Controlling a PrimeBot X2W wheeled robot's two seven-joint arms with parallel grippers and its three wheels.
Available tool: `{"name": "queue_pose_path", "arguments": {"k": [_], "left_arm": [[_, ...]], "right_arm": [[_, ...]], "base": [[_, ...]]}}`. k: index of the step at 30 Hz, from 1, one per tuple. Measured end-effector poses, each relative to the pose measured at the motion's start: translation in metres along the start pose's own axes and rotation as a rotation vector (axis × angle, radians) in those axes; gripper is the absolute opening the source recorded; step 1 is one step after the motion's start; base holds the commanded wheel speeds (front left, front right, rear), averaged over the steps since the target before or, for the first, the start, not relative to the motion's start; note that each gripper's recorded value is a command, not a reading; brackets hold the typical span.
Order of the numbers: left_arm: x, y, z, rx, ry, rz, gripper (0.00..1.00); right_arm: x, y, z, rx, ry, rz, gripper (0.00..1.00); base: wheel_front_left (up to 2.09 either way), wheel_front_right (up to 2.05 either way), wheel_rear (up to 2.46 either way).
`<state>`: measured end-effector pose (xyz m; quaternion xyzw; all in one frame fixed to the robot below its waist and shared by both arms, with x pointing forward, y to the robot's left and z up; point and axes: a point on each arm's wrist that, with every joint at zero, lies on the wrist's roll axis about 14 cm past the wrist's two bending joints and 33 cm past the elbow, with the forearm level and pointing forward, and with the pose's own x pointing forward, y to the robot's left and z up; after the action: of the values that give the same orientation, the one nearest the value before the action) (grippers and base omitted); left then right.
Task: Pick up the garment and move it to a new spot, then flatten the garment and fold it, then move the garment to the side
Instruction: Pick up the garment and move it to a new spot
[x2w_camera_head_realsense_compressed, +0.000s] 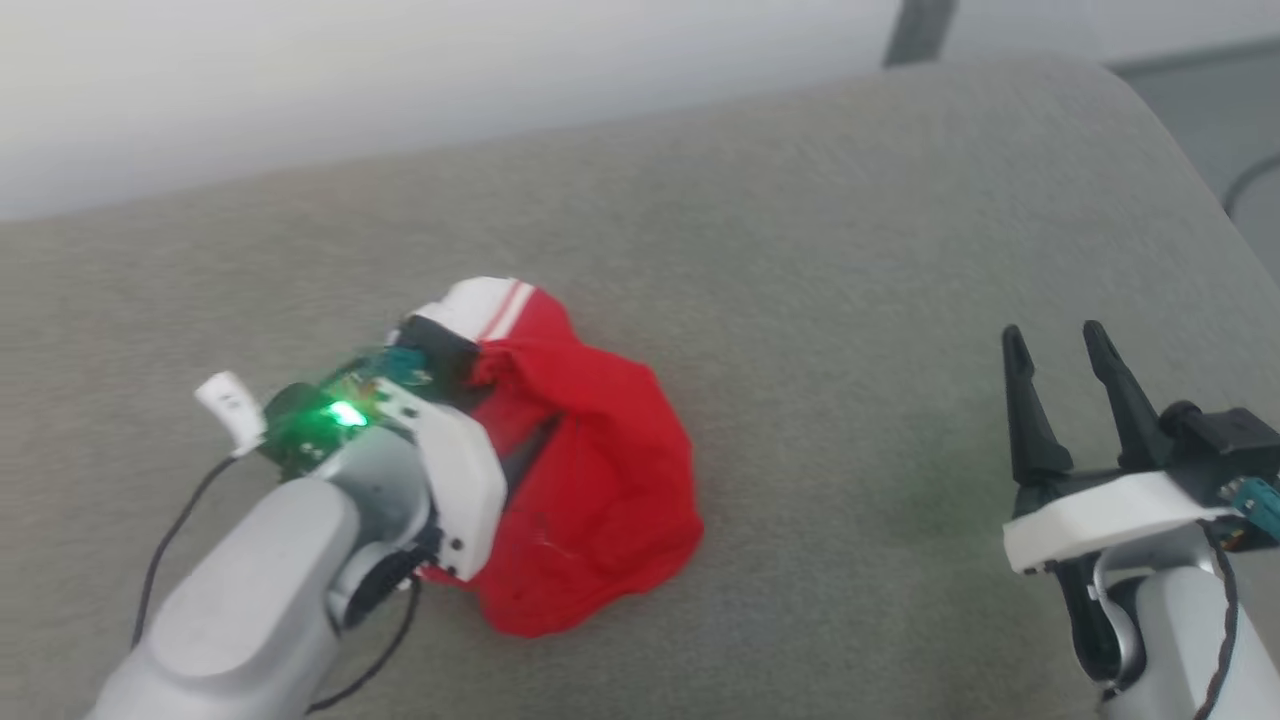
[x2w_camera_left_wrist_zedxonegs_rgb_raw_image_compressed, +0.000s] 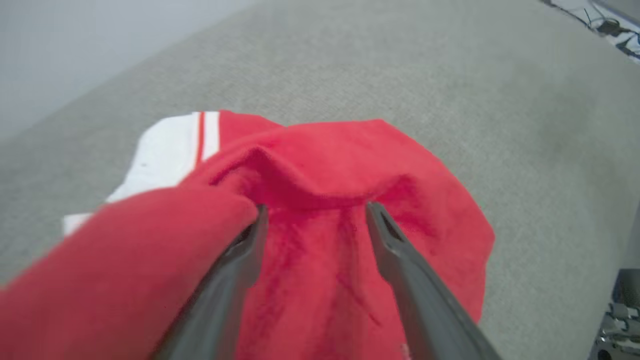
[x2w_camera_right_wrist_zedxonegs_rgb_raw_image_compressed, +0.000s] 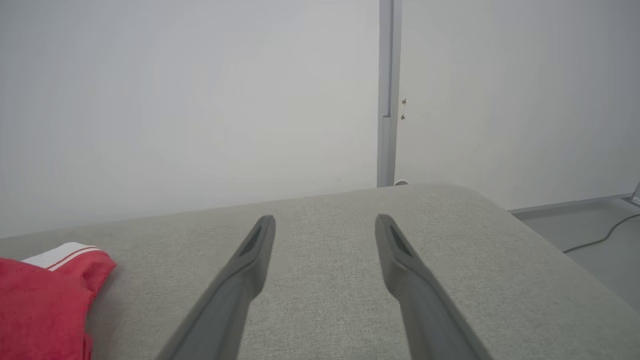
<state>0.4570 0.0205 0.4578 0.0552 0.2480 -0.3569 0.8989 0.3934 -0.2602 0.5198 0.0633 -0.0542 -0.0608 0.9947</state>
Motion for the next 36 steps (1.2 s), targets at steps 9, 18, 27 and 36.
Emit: {"name": "queue_pose_path", "arguments": {"k": [9,18,27,36], "left_arm": [[-0.09,0.069,0.031,-0.066,-0.294,0.262,1.0],[-0.197,0.125,0.007,-0.121,-0.5,0.561,1.0],[-0.246,0.141,-0.039,-0.224,-0.563,0.724,1.0],[-0.265,0.143,-0.057,-0.29,-0.591,0.787,1.0]], "right_arm": [[-0.003,0.02,0.009,-0.004,-0.011,0.072,1.0],[-0.001,0.045,0.015,-0.005,-0.025,0.141,1.0],[-0.001,0.055,0.015,-0.002,-0.026,0.164,1.0],[0.001,0.059,0.012,0.007,-0.019,0.169,1.0]], "base": [[0.0,0.0,0.0],[0.0,0.0,0.0],[0.0,0.0,0.0],[0.0,0.0,0.0]]}}
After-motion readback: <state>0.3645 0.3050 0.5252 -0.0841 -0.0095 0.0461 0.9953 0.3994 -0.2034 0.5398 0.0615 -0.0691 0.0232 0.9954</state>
